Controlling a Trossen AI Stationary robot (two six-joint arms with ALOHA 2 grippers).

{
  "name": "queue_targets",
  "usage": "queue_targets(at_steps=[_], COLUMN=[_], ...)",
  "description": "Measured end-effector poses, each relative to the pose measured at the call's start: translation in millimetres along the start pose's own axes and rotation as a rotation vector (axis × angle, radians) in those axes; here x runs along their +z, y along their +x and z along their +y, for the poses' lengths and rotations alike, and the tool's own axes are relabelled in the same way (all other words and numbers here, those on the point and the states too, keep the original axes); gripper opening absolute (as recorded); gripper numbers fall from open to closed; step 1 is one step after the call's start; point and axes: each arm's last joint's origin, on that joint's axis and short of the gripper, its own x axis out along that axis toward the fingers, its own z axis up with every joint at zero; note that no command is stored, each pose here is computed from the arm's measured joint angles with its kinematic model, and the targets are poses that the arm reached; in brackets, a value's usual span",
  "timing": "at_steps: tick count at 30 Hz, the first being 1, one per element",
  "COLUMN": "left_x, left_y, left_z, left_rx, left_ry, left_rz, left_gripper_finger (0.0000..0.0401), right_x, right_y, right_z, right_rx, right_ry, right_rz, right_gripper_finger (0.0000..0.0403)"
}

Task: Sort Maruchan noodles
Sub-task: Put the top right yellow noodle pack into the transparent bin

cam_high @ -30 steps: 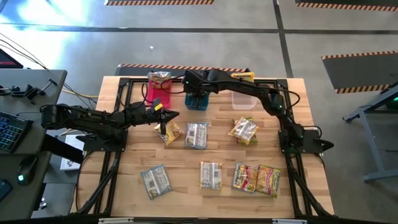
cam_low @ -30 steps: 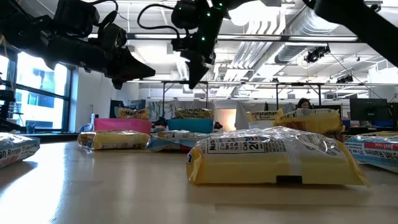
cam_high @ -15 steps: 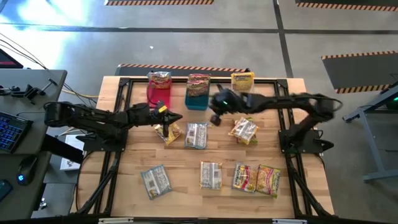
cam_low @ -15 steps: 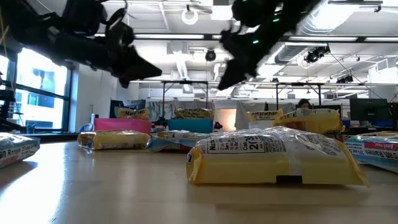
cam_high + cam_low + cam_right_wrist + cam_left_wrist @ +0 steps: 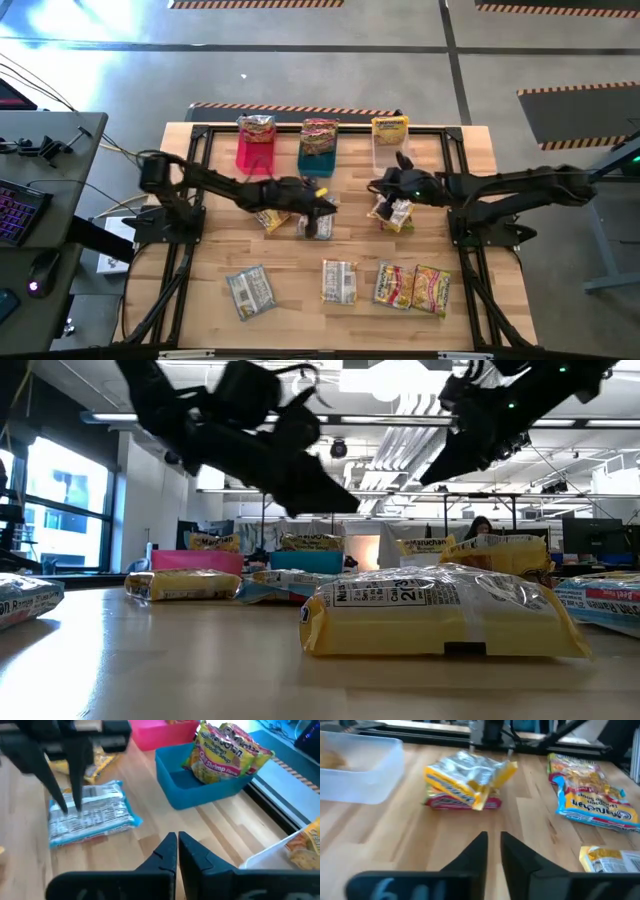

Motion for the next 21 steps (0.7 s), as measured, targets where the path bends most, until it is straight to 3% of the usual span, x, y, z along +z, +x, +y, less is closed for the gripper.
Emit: queue_targets(at_steps=[5, 12, 17, 21], left_x=[4.0, 3.6, 5.9, 5.9], left_y=[30.4, 42.4, 39.7, 39.1], left_z=[-8.0, -5.6, 0.1, 7.8], left_rx=[-0.024, 0.013, 0.037, 0.027], left_ry=[0.016, 0.022, 0.043, 0.025], left_rz=[0.015, 0.021, 0.028, 0.032], left_gripper_finger=[0.0103, 0.0139, 0.0132, 0.0127], right_x=[-6.5, -35.8, -65.4, -81.0], right_y=[-11.6, -33.7, -56.0, -64.5], right_z=[-0.6, 18.1, 37.3, 52.7], right_rx=[0.034, 0.189, 0.188, 0.112], right_ry=[-0.021, -0.067, -0.066, -0.213], right_rz=[0.016, 0.276, 0.507, 0.504], right_gripper_finger=[0.0, 0.0011, 0.0079, 0.0153])
